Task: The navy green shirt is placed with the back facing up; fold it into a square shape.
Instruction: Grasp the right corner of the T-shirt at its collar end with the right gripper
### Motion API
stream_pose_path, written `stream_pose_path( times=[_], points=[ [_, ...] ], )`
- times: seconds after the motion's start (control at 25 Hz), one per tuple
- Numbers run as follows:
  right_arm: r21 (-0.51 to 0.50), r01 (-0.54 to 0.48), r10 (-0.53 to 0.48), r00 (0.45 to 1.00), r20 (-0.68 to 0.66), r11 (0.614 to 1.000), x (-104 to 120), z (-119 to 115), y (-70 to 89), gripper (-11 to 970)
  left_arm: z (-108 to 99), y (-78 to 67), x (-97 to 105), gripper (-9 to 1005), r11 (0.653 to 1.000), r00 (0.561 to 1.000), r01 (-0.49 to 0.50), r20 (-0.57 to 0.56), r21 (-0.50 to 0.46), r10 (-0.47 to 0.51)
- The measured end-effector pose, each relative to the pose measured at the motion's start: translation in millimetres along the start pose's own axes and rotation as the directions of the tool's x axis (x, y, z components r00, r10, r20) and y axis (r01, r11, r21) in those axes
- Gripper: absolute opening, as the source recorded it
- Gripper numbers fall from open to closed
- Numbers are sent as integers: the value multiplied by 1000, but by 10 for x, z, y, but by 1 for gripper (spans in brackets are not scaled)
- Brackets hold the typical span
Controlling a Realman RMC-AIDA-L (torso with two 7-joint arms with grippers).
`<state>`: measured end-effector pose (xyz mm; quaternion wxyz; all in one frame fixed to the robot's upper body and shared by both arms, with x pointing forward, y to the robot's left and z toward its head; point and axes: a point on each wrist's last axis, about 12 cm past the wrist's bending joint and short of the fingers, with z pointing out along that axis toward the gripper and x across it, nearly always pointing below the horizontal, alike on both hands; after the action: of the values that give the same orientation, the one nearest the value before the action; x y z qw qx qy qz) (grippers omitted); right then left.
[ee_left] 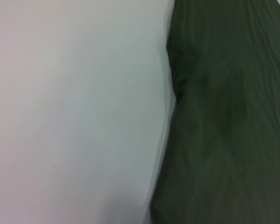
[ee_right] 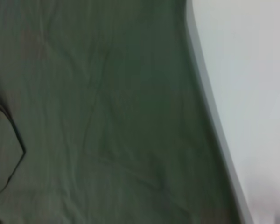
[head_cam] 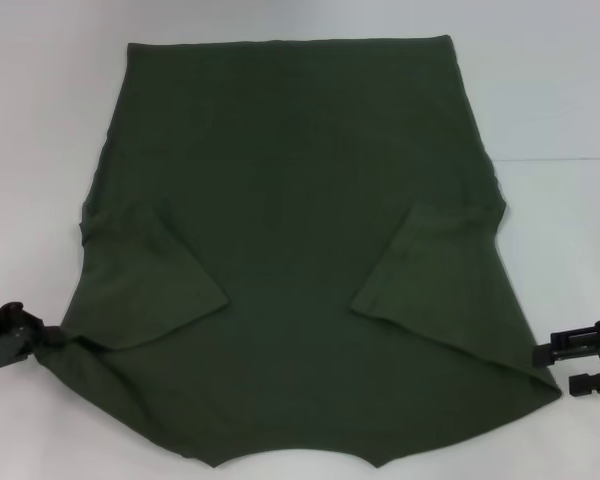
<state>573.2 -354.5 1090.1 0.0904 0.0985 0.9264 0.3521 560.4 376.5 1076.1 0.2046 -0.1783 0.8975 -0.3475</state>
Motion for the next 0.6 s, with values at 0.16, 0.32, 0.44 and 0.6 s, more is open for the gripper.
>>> stream_pose_path(
  times=[0.16,0.32,0.44,0.6],
  points=[
    [1,5,-5,1000,0,1000,-3,10,8,812,9,-11,-12,1,1000,1000,-3,5,-1,3],
    [14,17,-17,1000,-7,1000,-10,23,16,812,19,-33,-25,1,1000,1000,-8,5,2,8],
    [25,25,-25,1000,-9,999,-12,33,13,812,23,-37,-26,2,1000,1000,-9,5,3,9],
    [29,31,-30,1000,-5,999,-27,37,22,812,27,-36,-24,2,1000,1000,-9,6,2,9]
  ],
)
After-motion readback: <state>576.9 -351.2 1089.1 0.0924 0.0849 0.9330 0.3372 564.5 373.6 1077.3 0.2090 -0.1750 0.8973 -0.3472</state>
